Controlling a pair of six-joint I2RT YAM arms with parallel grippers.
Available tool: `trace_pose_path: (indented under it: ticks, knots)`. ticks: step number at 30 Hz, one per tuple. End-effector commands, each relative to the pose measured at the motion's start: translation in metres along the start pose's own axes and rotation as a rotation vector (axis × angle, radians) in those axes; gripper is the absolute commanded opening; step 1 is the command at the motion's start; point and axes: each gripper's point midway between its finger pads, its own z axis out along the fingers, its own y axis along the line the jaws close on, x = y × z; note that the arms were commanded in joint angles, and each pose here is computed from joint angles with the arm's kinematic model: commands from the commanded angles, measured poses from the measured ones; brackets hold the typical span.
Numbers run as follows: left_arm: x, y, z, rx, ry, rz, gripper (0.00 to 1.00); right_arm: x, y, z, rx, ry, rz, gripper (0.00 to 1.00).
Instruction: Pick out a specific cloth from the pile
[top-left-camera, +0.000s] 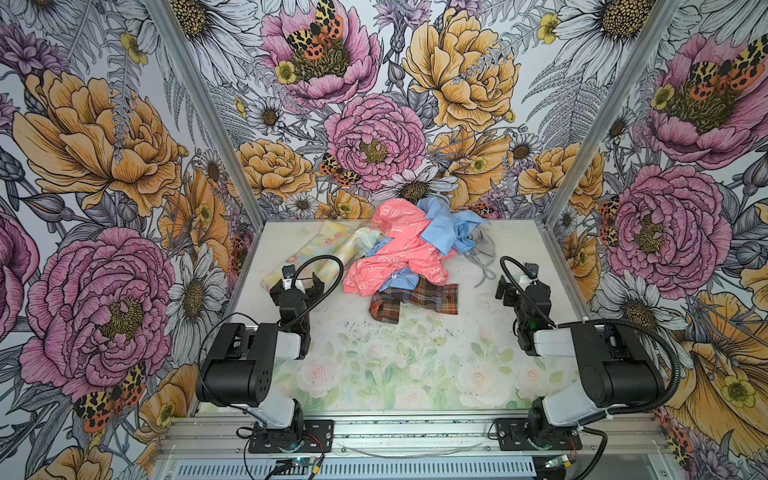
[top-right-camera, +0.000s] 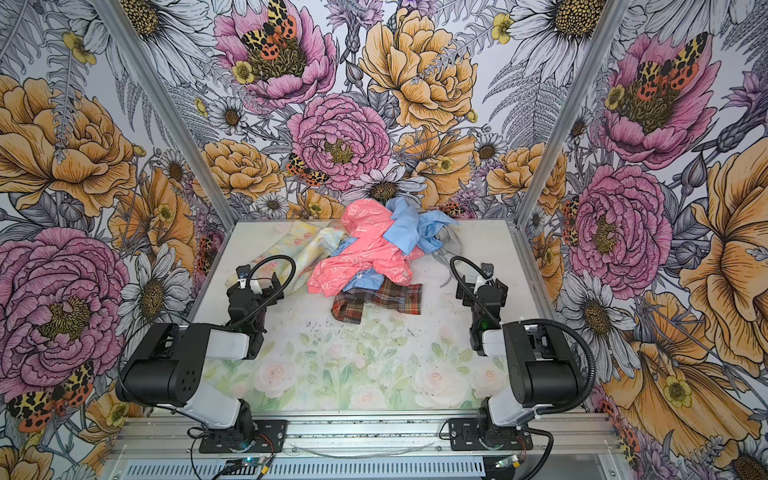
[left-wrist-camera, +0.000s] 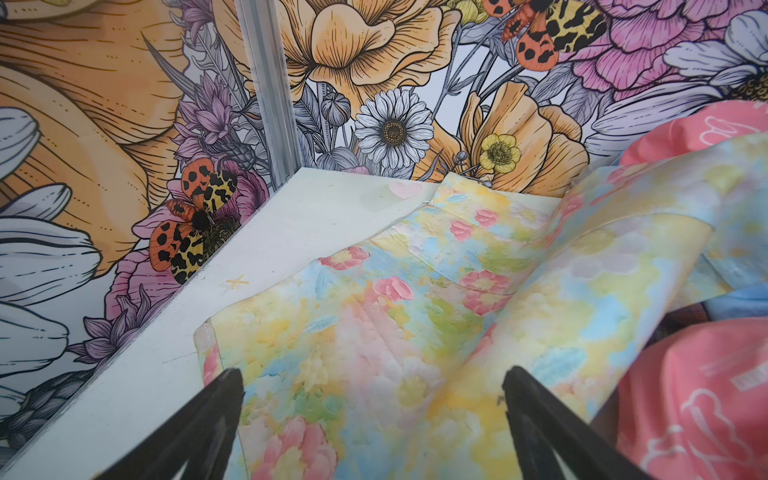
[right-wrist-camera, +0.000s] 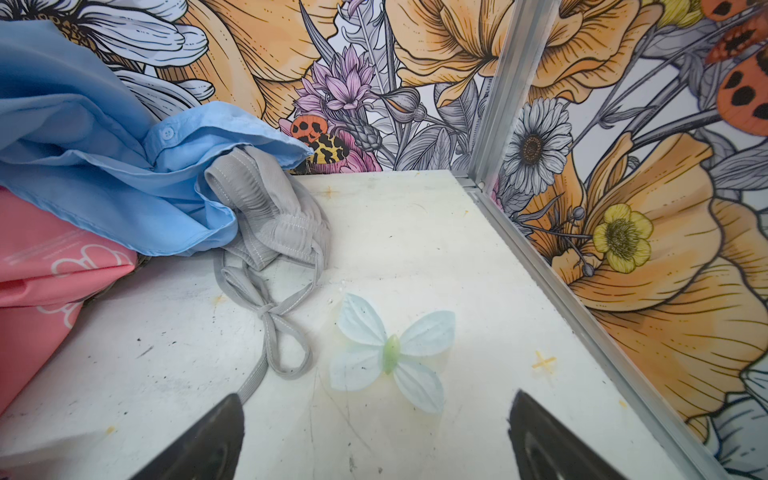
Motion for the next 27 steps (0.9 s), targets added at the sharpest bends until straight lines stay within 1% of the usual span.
trace_pose_path:
  ticks: [1,24,26,27]
  knots:
    - [-0.005,0.001,0.0,-0.001,-0.015,-0.012,0.99,-0.008,0.001,0.001,-0.009,-0.024,0.016,1.0]
    - [-0.005,0.0,0.001,0.001,-0.012,-0.01,0.99,-0.008,0.001,0.001,-0.008,-0.024,0.015,0.99]
    - [-0.006,-0.004,-0.002,0.003,-0.022,0.003,0.99,-0.009,-0.004,0.0,0.021,-0.031,0.027,1.0]
    - [-0.007,-0.007,-0.003,0.011,-0.026,0.017,0.99,-0.009,-0.011,-0.002,0.058,-0.043,0.047,0.99]
